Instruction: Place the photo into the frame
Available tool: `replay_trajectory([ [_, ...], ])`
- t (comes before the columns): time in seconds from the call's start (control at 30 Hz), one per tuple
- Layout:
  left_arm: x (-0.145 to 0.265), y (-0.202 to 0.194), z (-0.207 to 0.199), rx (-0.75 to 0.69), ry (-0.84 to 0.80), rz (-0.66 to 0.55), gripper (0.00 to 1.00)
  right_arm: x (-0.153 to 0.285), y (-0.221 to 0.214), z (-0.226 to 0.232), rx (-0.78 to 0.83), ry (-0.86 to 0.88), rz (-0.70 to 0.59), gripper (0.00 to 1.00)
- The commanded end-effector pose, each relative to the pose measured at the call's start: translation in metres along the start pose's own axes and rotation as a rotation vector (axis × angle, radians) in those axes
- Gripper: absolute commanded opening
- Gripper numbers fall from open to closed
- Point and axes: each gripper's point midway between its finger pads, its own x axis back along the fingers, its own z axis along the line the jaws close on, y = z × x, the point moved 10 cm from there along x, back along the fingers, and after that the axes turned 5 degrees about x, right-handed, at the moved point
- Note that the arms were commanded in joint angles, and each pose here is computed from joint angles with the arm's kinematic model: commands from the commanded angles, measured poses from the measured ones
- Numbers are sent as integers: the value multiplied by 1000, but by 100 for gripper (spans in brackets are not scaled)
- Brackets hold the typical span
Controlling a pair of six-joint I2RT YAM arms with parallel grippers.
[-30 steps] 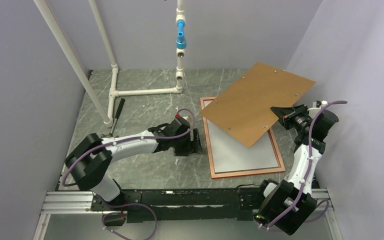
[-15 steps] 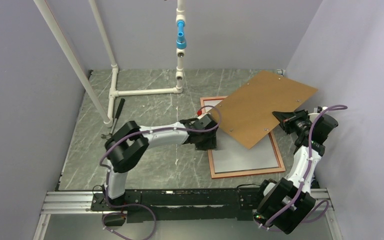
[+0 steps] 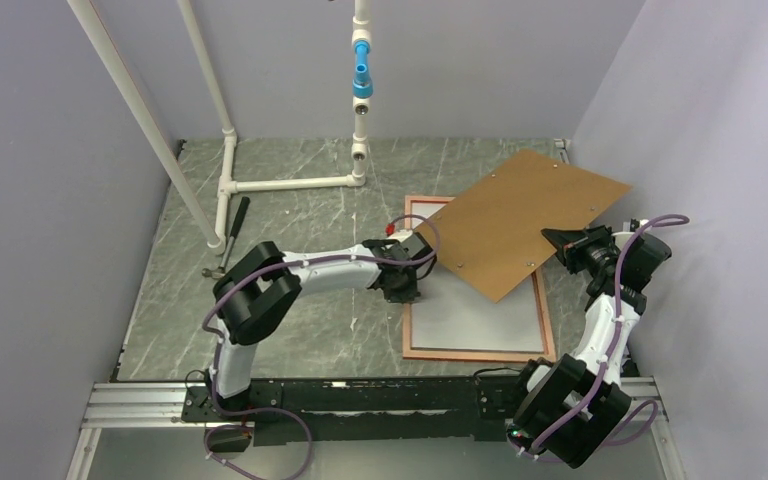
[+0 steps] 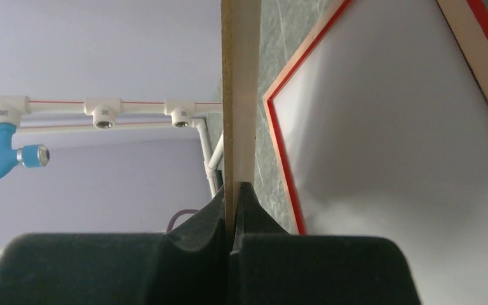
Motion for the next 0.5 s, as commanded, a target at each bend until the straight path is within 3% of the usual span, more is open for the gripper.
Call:
replay_trajectory([
  [0.0, 1, 0, 35, 8, 85, 30, 0, 4, 4, 13, 79, 83, 5, 0],
  [0.47, 35, 6, 97, 105, 138, -16, 0, 7, -5, 14, 96, 113, 45, 0],
])
